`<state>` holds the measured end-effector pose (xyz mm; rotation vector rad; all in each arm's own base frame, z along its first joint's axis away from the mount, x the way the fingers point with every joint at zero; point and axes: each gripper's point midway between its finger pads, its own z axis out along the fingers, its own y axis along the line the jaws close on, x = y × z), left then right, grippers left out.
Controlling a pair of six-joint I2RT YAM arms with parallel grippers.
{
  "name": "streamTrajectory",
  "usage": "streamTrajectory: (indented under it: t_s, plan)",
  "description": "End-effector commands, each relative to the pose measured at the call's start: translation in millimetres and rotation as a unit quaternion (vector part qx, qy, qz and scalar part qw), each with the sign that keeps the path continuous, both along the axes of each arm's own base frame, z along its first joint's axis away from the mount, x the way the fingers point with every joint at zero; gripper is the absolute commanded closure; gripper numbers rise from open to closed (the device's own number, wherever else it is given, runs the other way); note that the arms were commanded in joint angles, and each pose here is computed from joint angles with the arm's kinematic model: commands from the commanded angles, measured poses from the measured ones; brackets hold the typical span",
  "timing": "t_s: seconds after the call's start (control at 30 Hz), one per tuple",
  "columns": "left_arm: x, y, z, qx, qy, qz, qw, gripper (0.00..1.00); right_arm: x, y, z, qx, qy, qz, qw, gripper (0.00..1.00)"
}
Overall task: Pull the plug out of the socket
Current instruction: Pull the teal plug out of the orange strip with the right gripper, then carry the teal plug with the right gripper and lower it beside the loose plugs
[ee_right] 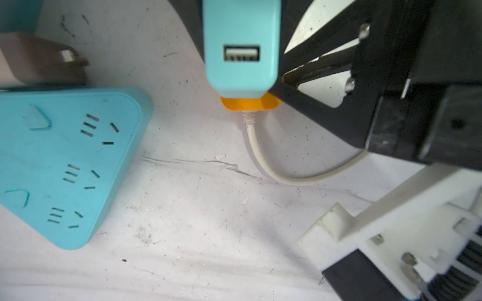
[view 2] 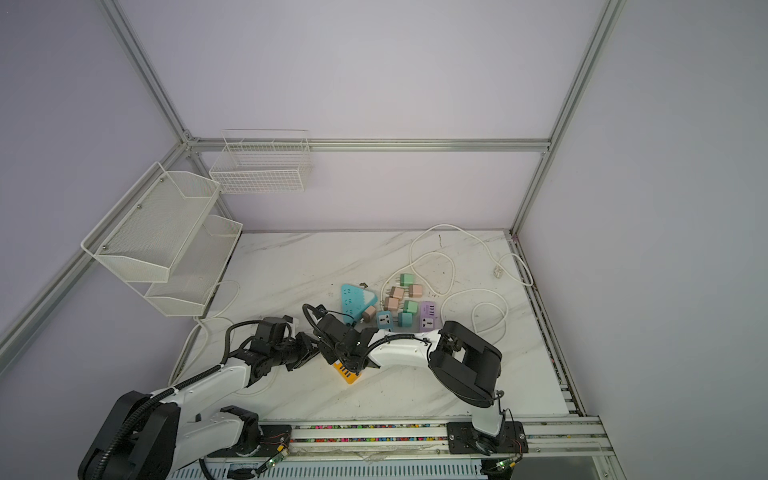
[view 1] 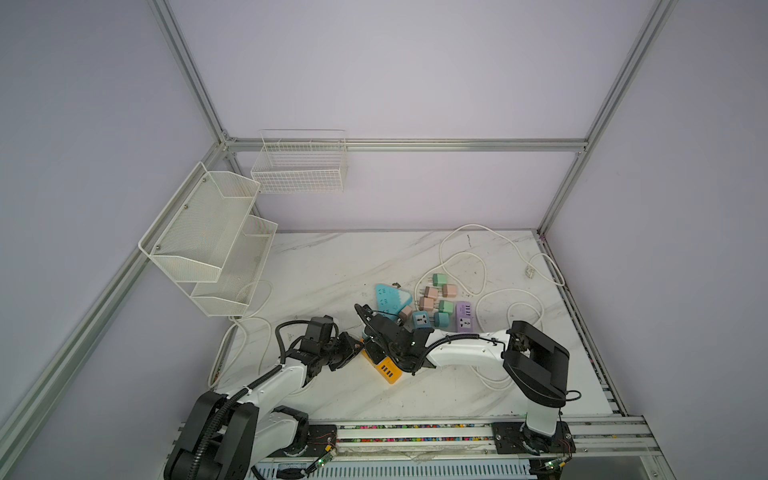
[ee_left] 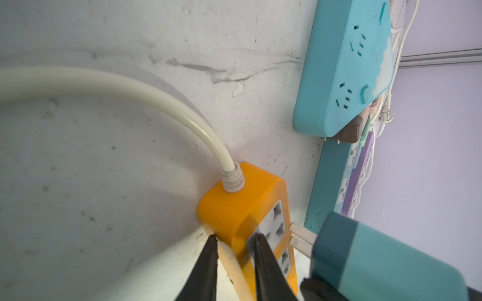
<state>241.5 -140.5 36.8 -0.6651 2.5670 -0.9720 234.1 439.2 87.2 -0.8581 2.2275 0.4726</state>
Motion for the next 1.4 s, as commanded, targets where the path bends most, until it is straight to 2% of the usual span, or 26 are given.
streamTrajectory:
  t_s: [0.0, 0.27, 0.47, 0.67, 1.1, 1.37]
  plan:
    - [-32, 19, -39, 0.063, 0.074, 0.002, 0.995, 0.77, 1, 4, 41, 0.051, -0.018, -0.005, 0.999, 0.86]
    - [-9, 8, -4, 0.035, 0.02, -0.007, 0.999, 0.73, 10, -18, 70, 0.112, 0.024, -0.035, 0.993, 0.86]
    - [7, 1, 27, 0.018, -0.022, -0.009, 1.0, 0.7, 18, -49, 69, 0.156, 0.081, -0.085, 0.981, 0.86]
    - [15, -1, 50, 0.014, -0.061, -0.003, 0.998, 0.67, 13, -60, 50, 0.181, 0.125, -0.115, 0.969, 0.86]
    - [9, -7, 65, 0.03, -0.095, 0.006, 0.995, 0.62, 13, -66, -6, 0.211, 0.196, -0.169, 0.943, 0.86]
    - [8, -6, 63, 0.039, -0.097, 0.011, 0.994, 0.59, 14, -65, -32, 0.202, 0.213, -0.178, 0.939, 0.85]
